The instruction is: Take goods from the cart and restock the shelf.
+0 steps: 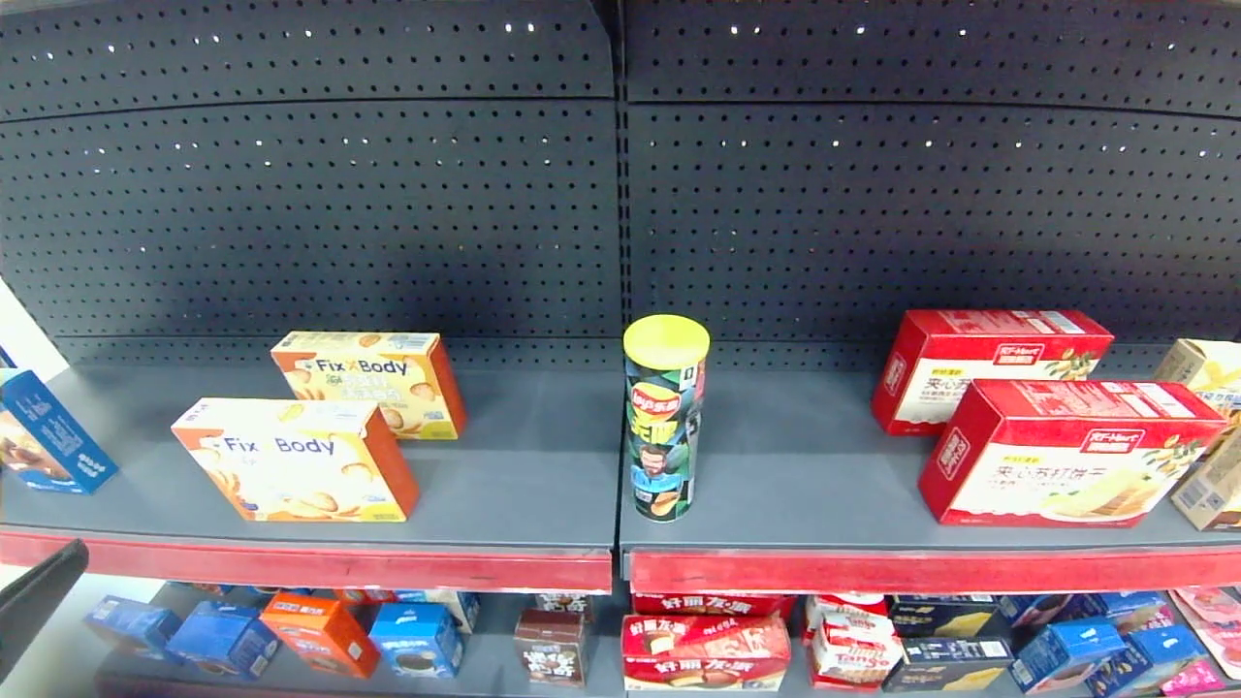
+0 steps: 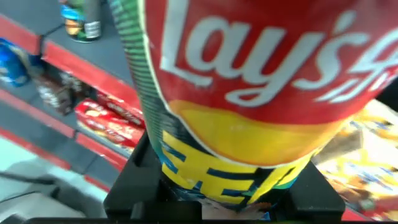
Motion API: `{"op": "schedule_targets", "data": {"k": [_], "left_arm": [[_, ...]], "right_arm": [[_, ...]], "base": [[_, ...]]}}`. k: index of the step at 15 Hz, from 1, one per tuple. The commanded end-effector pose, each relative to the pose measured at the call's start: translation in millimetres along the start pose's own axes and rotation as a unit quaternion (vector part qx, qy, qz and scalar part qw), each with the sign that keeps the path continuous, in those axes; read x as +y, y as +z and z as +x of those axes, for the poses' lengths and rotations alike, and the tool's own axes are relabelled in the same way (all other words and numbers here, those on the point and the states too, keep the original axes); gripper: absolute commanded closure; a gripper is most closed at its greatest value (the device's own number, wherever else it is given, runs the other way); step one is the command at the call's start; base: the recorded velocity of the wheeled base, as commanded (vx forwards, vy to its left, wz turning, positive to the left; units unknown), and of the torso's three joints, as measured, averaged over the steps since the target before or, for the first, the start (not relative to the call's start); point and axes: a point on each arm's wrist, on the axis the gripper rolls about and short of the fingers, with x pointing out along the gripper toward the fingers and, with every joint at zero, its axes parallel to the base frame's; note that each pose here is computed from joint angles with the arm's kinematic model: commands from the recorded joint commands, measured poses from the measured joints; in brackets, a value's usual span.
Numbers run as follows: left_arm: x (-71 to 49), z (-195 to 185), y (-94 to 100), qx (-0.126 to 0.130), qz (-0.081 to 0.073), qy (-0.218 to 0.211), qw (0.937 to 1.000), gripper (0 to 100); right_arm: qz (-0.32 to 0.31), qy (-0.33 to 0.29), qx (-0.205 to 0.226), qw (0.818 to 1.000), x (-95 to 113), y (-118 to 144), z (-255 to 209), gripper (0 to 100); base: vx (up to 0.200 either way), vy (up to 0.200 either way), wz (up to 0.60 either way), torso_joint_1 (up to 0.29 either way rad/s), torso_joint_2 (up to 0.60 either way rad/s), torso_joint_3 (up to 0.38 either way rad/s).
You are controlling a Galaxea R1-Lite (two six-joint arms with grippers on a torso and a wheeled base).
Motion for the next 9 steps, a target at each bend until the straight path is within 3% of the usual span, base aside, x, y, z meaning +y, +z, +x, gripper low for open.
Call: {"op": "schedule_targets", "data": {"k": [1,3,9], "left_arm": [[0.0,0.2,0.6,-0.001,0.000,0.000,1.0000,0],[0.0,0.1,1.0,-0.001,0.000,0.000,1.0000,0],[-0.2,-2.8,-0.3,-0.006,0.000,0.000,1.0000,0]], "right_arm": [[-0.017,0.035,-0.009,0.999,3.1,-2.3,0.2,100],[-0.056,0.034,0.000,0.998,4.4,-7.0,2.2,100],[-0.061,0.037,0.002,0.997,6.4,-11.1,1.9,100]], "base": [[0.000,0.000,0.00,0.000,0.00,0.000],[0.000,0.000,0.00,0.000,0.00,0.000],[0.000,0.000,0.60,0.003,0.00,0.002]]}}
